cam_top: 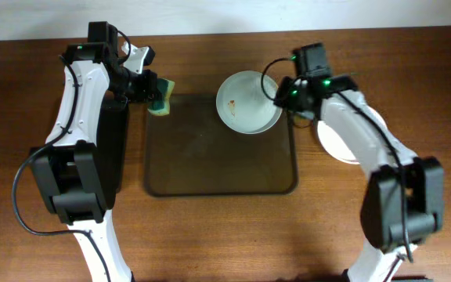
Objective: Clean dirty plates on tray and stack at the side
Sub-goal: 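Carry the bottom plate with the right gripper onto the plate at right, then grasp the top plate rim with the right gripper and tilt it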
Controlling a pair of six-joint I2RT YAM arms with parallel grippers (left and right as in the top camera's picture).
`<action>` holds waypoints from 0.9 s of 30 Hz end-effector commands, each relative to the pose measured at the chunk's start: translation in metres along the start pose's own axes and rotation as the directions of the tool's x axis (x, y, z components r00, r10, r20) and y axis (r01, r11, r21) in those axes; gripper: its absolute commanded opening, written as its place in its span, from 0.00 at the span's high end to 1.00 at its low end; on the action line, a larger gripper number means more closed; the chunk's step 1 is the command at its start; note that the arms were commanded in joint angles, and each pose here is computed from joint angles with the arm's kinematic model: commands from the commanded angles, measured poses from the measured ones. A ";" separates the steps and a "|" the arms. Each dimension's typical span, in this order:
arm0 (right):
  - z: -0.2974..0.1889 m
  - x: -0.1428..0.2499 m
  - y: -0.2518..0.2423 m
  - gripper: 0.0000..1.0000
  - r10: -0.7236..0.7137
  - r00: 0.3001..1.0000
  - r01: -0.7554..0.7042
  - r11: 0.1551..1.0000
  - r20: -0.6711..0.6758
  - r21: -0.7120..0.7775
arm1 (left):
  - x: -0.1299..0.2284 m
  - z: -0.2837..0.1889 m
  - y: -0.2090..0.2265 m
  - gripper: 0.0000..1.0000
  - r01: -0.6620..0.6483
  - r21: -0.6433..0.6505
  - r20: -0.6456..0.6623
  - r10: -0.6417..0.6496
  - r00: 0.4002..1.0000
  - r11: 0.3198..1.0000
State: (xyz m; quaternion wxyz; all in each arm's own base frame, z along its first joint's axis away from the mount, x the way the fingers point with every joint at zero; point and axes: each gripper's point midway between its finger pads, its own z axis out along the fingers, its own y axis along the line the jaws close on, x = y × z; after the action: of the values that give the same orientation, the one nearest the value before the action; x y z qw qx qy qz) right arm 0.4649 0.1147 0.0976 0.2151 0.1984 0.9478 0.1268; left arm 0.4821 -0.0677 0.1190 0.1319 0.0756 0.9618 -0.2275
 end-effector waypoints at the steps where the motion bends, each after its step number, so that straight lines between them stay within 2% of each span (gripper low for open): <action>1: 0.042 0.011 -0.010 0.64 -0.052 0.998 0.054 0.997 -0.034 0.059 | -0.003 -0.003 -0.005 0.99 -0.005 0.007 0.012 0.005 1.000 1.000; 3: 0.065 0.024 -0.021 0.67 -0.071 0.994 0.078 0.993 -0.087 0.087 | -0.003 -0.003 -0.005 0.99 -0.005 0.007 0.012 0.005 1.000 1.000; 6: 0.068 0.035 -0.020 0.83 -0.091 0.987 0.101 0.992 -0.132 0.076 | -0.003 -0.003 -0.005 0.99 -0.005 0.007 0.012 0.005 1.000 1.000; 8: 0.064 0.054 -0.028 0.89 -0.093 0.973 0.117 0.988 -0.210 0.105 | -0.003 -0.003 -0.005 0.99 -0.005 0.007 0.012 0.005 1.000 1.000; 10: 0.055 0.086 -0.030 0.96 -0.115 0.928 0.147 0.987 -0.354 0.063 | -0.003 -0.003 -0.005 0.99 -0.005 0.007 0.012 0.005 1.000 1.000; 13: 0.040 0.125 -0.024 0.96 -0.114 0.864 0.156 0.987 -0.490 0.047 | -0.003 -0.003 -0.005 0.99 -0.005 0.007 0.013 0.005 1.000 1.000; 15: 0.032 0.140 -0.007 0.96 -0.166 0.849 0.204 0.979 -0.502 0.022 | -0.003 -0.003 -0.005 0.99 -0.005 0.007 0.012 0.005 1.000 1.000; 16: 0.026 0.140 0.002 0.95 -0.187 0.849 0.219 0.976 -0.493 0.007 | -0.003 -0.003 -0.005 0.99 -0.005 0.007 0.012 0.005 1.000 1.000; 17: 0.017 0.135 0.014 0.81 -0.223 0.850 0.244 0.970 -0.477 -0.020 | -0.003 -0.003 -0.005 0.99 -0.005 0.007 0.013 0.005 1.000 1.000; 18: 0.004 0.123 0.027 0.62 -0.279 0.845 0.287 0.956 -0.456 -0.053 | -0.003 -0.003 -0.005 0.99 -0.005 0.007 0.012 0.005 1.000 1.000; 20: -0.015 0.099 0.048 0.37 -0.397 0.830 0.383 0.916 -0.392 -0.117 | -0.003 -0.003 -0.005 0.99 -0.005 0.007 0.012 0.005 1.000 1.000; 21: -0.020 0.082 0.061 0.35 -0.494 0.810 0.469 0.869 -0.316 -0.156 | -0.003 -0.003 -0.005 0.99 -0.005 0.007 0.012 0.005 1.000 1.000; 22: -0.016 0.067 0.070 0.38 -0.589 0.774 0.563 0.808 -0.231 -0.176 | -0.003 -0.003 -0.005 0.99 -0.005 0.007 0.012 0.005 1.000 1.000; 23: -0.013 0.064 0.072 0.40 -0.637 0.743 0.609 0.771 -0.205 -0.188 | -0.003 -0.003 -0.005 0.99 -0.005 0.007 0.012 0.005 1.000 1.000; 24: -0.006 0.064 0.071 0.40 -0.684 0.703 0.655 0.730 -0.196 -0.196 | -0.003 -0.003 -0.005 0.99 -0.005 0.007 0.012 0.005 1.000 1.000; 25: 0.004 0.068 0.065 0.45 -0.714 0.666 0.689 0.700 -0.215 -0.191 | -0.003 -0.003 -0.005 0.99 -0.005 0.007 0.012 0.005 1.000 1.000; 27: 0.017 0.070 0.054 0.51 -0.725 0.643 0.709 0.686 -0.248 -0.163 | -0.003 -0.003 -0.005 0.99 -0.005 0.007 0.012 0.005 1.000 1.000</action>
State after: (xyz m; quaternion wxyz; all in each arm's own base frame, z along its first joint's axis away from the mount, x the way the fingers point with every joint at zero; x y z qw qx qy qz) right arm 0.4280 0.2059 0.0957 0.1190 -0.1694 0.9707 0.1221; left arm 0.4823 -0.0677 0.1190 0.1323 0.0757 0.9618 -0.2275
